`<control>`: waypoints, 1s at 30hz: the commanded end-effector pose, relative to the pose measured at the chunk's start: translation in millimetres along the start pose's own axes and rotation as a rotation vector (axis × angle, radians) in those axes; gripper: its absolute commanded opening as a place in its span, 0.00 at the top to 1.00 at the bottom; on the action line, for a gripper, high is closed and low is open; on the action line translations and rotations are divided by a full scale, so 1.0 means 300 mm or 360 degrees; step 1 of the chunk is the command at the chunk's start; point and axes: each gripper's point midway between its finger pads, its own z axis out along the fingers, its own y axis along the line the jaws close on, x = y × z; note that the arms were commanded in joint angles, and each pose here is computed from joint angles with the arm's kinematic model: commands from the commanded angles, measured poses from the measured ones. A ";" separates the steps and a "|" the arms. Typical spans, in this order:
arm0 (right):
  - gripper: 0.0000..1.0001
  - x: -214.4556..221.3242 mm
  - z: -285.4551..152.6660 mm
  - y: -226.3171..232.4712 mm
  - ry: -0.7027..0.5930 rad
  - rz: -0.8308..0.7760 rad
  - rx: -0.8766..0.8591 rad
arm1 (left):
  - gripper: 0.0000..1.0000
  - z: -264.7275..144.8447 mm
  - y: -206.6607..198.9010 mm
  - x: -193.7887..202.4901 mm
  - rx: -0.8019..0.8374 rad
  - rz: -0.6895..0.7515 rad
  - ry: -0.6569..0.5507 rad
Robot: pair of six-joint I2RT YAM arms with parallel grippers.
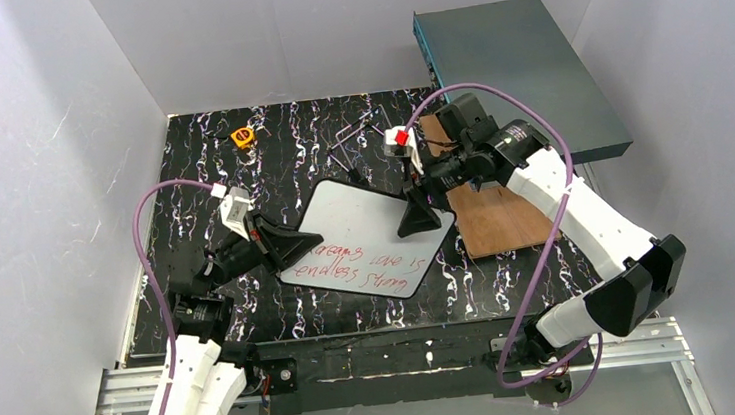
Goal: Erase the whiteboard
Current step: Pass from the left arm to the right
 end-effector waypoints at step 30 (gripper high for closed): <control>0.99 -0.014 0.013 -0.038 -0.0105 0.0215 0.0147 | 0.52 -0.003 0.134 -0.008 -0.0333 -0.0010 -0.0087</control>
